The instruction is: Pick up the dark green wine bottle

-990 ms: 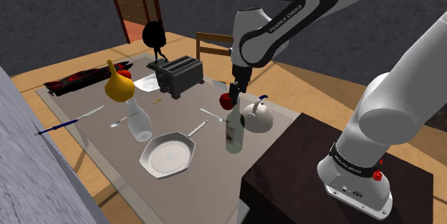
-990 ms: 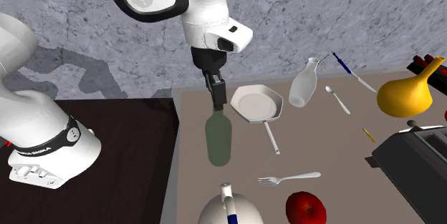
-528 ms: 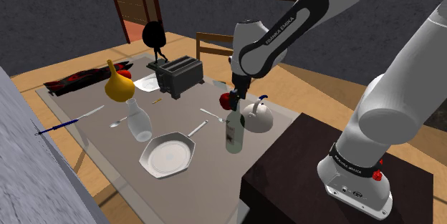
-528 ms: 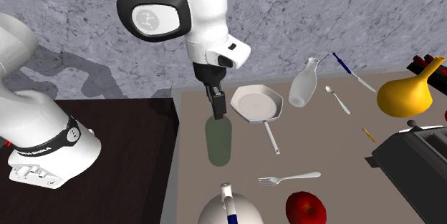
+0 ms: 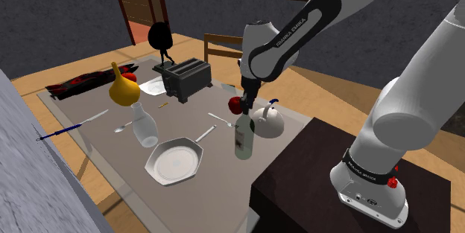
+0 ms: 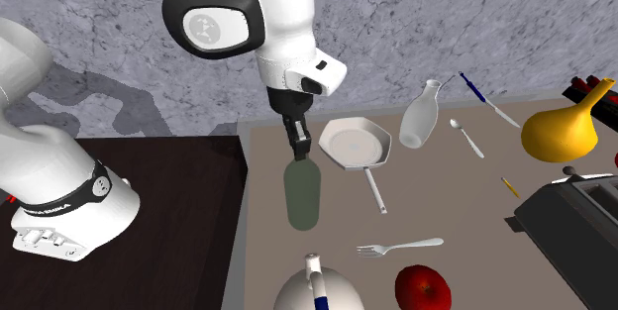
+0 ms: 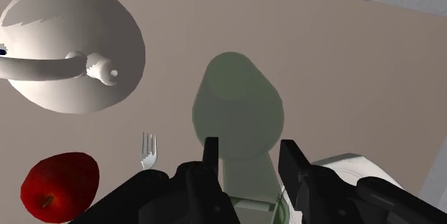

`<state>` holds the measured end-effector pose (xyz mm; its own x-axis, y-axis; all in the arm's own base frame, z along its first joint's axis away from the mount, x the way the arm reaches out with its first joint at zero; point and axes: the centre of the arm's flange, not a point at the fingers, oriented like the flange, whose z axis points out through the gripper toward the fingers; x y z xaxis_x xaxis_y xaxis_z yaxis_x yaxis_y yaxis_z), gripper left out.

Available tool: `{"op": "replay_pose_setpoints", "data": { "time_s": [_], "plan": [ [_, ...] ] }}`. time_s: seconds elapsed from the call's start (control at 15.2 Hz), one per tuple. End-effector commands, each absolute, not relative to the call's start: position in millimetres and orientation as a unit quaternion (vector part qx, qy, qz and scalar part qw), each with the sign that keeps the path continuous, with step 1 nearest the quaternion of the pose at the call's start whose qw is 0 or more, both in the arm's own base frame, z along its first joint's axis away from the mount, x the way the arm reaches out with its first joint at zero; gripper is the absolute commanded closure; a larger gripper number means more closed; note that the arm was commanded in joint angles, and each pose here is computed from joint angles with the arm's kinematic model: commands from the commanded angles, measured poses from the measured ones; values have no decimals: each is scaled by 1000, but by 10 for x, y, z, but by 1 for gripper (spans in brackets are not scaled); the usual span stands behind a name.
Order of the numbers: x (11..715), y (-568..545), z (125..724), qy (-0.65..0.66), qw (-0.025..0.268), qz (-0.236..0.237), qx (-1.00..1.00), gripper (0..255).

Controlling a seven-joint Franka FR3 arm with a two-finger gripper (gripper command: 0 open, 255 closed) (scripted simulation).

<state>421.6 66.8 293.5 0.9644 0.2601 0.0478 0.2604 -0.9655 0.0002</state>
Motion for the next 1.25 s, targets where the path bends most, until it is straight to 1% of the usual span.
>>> {"op": "replay_pose_setpoints", "data": {
  "time_s": [0.0,1.06,1.19],
  "plan": [
    [4214,668,2931,-131,3,-23,-991,255],
    [4217,667,3723,-131,3,-23,-991,255],
    [4217,667,3731,-131,3,-23,-991,255]
  ]
}}
